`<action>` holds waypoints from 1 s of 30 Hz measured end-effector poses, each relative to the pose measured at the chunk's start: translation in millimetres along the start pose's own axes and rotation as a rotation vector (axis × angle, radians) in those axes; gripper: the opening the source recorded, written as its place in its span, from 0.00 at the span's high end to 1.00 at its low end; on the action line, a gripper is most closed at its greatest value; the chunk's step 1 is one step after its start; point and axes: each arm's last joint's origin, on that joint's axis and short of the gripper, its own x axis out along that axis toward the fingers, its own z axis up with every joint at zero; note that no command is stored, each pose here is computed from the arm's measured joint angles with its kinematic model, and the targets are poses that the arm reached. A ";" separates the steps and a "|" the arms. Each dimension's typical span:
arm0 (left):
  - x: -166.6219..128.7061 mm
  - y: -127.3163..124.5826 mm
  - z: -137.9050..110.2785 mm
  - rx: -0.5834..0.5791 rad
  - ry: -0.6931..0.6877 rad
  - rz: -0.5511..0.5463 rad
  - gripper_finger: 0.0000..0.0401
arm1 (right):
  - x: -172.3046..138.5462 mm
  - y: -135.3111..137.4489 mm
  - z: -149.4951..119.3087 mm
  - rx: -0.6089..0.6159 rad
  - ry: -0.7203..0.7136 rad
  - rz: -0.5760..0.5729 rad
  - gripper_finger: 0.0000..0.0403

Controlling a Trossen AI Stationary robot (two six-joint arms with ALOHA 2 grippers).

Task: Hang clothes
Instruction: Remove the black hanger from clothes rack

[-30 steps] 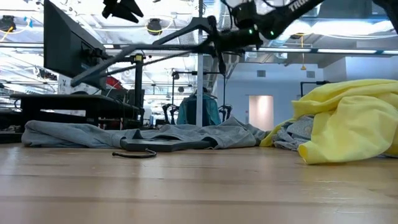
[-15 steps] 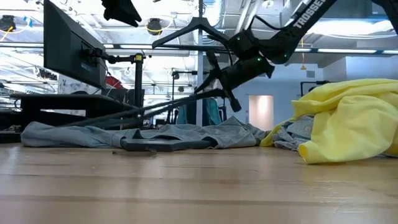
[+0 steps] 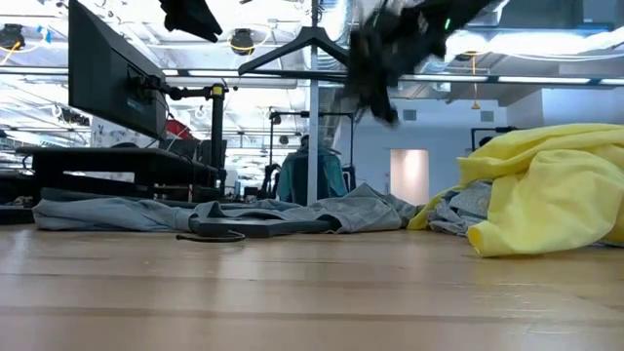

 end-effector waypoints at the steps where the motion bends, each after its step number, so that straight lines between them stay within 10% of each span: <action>1: 0.0 0.1 0.6 0.005 -0.006 0.002 0.57 | -13.4 2.6 15.9 -0.039 -0.099 -0.017 0.73; 6: 0.4 1.0 3.7 0.025 -0.037 0.009 0.57 | -70.9 -2.1 72.2 -0.176 -0.531 -0.145 0.73; 11: 6.6 2.3 5.9 0.004 -0.045 0.012 0.57 | -97.1 -52.3 97.4 -0.045 -0.789 -0.207 0.73; 22: 41.3 18.4 8.8 -0.095 -0.030 0.062 0.57 | -39.3 -170.3 130.6 0.141 -1.255 0.133 0.73; 30: 48.1 36.5 12.2 -0.211 -0.057 0.121 0.57 | -18.7 -188.2 170.3 0.077 -1.333 0.221 0.73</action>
